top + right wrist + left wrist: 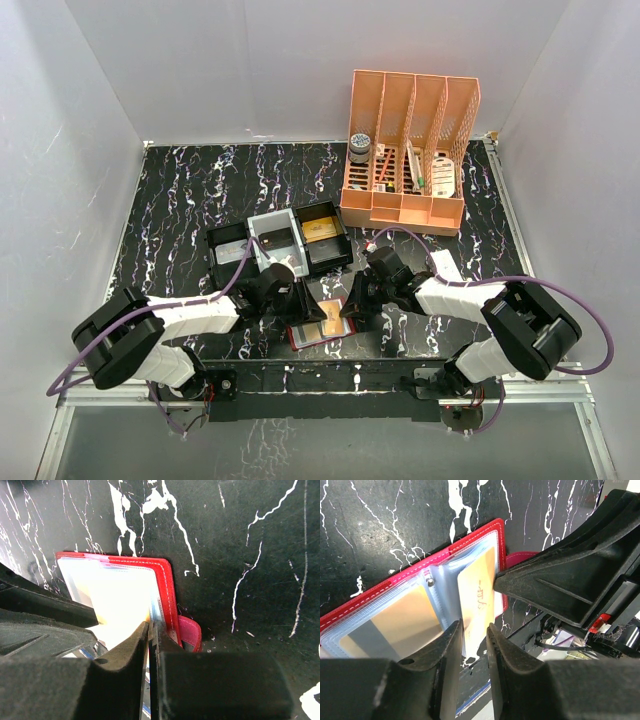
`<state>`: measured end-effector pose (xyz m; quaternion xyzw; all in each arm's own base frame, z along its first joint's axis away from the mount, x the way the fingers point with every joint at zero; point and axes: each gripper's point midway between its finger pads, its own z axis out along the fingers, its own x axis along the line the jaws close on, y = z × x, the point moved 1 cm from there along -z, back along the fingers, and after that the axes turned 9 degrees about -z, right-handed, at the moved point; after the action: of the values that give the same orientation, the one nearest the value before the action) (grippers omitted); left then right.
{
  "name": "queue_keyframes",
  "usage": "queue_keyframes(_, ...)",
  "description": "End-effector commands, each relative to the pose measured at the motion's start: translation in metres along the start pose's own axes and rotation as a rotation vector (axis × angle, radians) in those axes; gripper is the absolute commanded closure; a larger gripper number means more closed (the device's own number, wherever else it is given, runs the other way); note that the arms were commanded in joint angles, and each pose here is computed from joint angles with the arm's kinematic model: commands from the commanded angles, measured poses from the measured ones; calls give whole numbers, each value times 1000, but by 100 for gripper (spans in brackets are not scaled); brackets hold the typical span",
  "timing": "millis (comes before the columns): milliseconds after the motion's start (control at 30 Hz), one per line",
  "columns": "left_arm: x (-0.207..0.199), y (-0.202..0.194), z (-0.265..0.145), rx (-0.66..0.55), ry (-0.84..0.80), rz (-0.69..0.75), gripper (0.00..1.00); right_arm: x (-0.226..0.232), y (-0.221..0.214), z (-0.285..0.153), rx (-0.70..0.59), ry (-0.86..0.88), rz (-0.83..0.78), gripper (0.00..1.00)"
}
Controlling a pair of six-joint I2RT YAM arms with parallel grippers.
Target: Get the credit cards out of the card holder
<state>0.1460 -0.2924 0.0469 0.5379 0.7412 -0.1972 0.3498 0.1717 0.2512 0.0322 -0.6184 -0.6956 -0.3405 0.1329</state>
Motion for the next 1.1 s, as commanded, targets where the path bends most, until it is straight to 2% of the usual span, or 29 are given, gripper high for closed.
queue_keyframes(0,-18,1,-2,7,-73,8,77,-16,-6,4,16,-78,8,95)
queue_keyframes(200,-16,0,-2,6,-77,-3,81,-15,-6,4,17,-76,7,95)
queue_keyframes(333,-15,-2,0,16,-86,-14,75,-15,-5,4,15,-73,7,95)
queue_keyframes(433,-16,-3,0,23,-92,-21,75,-15,-6,4,15,-71,6,95)
queue_keyframes(633,-12,-4,3,27,-90,-36,82,-15,-6,4,15,-73,8,96)
queue_keyframes(800,-10,-5,1,27,-85,-42,93,-17,-5,4,9,-85,10,95)
queue_keyframes(1067,-9,-6,-7,19,-99,-41,93,-20,-7,6,19,-103,18,96)
